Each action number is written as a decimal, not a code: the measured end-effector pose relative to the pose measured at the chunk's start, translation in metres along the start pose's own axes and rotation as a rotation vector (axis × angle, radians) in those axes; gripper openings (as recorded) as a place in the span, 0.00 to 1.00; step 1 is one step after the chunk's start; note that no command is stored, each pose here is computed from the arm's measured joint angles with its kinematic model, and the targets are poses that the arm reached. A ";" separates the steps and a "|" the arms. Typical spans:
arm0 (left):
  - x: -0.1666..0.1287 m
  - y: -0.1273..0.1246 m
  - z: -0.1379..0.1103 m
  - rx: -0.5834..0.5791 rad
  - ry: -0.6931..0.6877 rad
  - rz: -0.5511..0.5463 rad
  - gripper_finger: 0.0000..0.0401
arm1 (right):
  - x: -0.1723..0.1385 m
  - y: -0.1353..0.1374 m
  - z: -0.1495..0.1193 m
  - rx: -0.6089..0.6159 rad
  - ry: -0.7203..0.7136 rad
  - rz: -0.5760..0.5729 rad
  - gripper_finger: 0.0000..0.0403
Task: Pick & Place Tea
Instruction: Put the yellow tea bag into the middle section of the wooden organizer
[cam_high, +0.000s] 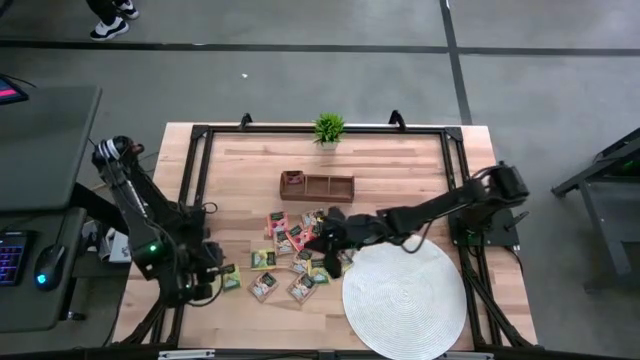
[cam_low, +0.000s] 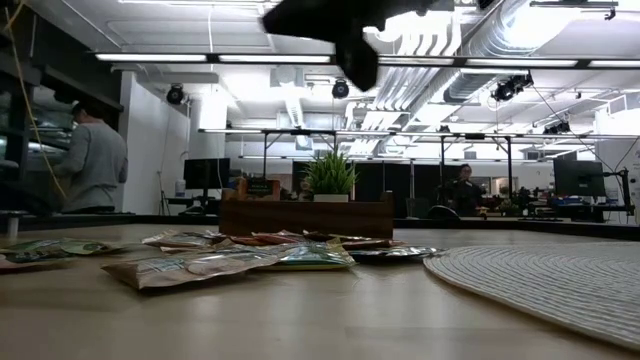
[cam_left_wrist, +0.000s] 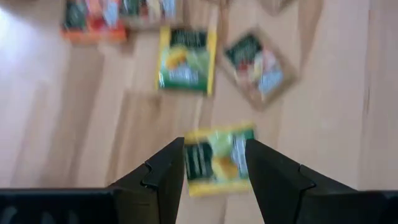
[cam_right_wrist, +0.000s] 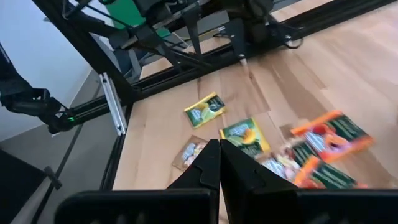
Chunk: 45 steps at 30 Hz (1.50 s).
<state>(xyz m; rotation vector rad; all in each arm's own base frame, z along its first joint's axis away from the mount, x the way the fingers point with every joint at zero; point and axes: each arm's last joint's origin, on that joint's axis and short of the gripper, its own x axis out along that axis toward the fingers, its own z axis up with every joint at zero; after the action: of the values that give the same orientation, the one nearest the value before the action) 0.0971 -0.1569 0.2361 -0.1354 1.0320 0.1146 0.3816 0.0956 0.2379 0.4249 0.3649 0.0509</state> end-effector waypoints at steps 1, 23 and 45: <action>0.000 0.000 -0.003 -0.002 0.030 -0.008 0.41 | 0.007 0.002 0.002 -0.011 0.007 0.011 0.00; 0.063 0.022 -0.030 -0.183 0.230 -0.032 0.41 | 0.037 0.013 0.011 -0.105 0.145 -0.008 0.00; 0.068 0.021 -0.021 -0.089 0.225 -0.087 0.52 | 0.036 0.011 0.007 -0.124 0.192 -0.017 0.00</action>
<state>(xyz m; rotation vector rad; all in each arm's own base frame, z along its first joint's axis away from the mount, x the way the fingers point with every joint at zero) 0.1101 -0.1377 0.1658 -0.2786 1.2440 0.0664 0.4180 0.1075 0.2363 0.2944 0.5515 0.0982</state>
